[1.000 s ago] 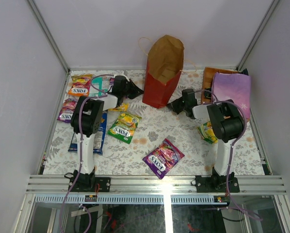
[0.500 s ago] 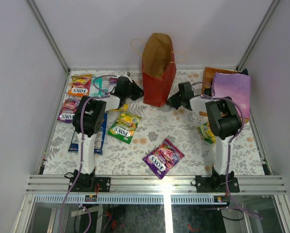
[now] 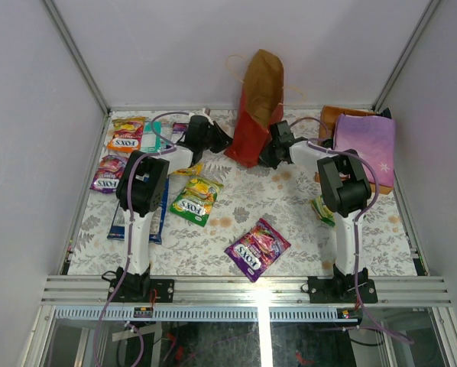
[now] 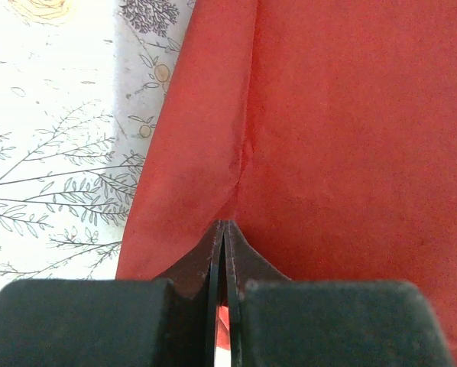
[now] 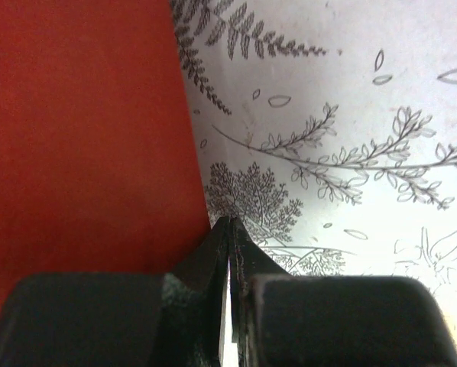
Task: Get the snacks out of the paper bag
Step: Adjust the paper bag at the center of the board.
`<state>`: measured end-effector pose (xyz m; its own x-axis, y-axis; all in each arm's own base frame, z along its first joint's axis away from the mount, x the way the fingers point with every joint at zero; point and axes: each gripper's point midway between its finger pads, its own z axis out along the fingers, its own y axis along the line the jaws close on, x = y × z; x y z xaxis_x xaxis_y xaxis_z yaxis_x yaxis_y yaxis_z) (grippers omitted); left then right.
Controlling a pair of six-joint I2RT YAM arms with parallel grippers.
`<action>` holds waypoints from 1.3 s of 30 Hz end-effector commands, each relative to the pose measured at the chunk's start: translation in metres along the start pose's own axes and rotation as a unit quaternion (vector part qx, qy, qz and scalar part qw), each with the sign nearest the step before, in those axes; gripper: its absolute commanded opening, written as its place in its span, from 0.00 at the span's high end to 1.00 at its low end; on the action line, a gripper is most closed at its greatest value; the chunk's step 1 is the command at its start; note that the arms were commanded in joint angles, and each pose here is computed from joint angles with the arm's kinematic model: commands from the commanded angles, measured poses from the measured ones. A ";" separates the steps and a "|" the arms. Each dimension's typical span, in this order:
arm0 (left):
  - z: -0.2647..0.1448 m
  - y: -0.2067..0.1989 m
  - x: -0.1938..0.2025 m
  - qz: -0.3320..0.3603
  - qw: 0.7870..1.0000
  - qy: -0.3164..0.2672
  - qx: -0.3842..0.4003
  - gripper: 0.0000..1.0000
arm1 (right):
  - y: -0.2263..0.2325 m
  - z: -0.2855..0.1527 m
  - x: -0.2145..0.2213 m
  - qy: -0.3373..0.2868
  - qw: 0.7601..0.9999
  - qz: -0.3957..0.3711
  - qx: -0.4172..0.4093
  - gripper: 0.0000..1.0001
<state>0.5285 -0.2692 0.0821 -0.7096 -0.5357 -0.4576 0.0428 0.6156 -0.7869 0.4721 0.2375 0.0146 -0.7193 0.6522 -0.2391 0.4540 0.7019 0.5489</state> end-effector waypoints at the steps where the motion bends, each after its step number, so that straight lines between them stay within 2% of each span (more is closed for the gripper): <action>1: 0.005 -0.022 0.020 0.015 0.999 0.022 0.027 1.00 | 0.047 -0.019 -0.003 -0.016 0.999 0.003 -0.049 1.00; 7: -0.001 -0.014 0.034 0.008 0.999 0.026 0.019 1.00 | 0.077 -0.033 -0.012 -0.026 0.992 0.065 -0.108 1.00; 16: -0.014 -0.004 0.038 0.010 1.000 0.019 0.009 1.00 | 0.088 -0.056 -0.051 -0.074 0.973 0.138 -0.167 1.00; 21: -0.017 0.007 0.028 0.003 1.000 0.012 0.001 1.00 | 0.077 -0.063 -0.051 -0.075 0.983 0.088 -0.142 1.00; 28: -0.037 0.026 0.003 -0.006 1.000 -0.014 -0.014 1.00 | 0.009 -0.052 -0.041 -0.076 0.994 0.042 -0.070 0.98; 32: -0.044 0.036 0.000 -0.008 1.000 -0.018 -0.024 0.99 | -0.011 -0.047 -0.040 -0.071 0.996 0.011 -0.048 0.94; 33: -0.046 0.037 -0.002 -0.009 0.999 -0.022 -0.025 0.98 | -0.012 -0.048 -0.039 -0.070 0.996 0.000 -0.047 0.91; 35: -0.049 0.038 -0.002 -0.009 0.999 -0.024 -0.026 0.95 | -0.011 -0.051 -0.039 -0.070 0.996 -0.028 -0.052 0.78; 38: -0.050 0.038 -0.002 -0.006 0.999 -0.024 -0.026 0.87 | -0.020 -0.055 -0.038 -0.080 0.993 -0.069 -0.047 0.41; 39: -0.050 0.038 -0.002 -0.006 0.999 -0.024 -0.026 0.85 | -0.023 -0.058 -0.037 -0.084 0.992 -0.083 -0.051 0.34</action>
<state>0.4920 -0.2137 0.0512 -0.7004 -0.5802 -0.4157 -0.0765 0.6401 -0.7645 0.4646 0.1861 0.0398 -0.6517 0.6751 -0.3458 0.4091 0.6967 0.5892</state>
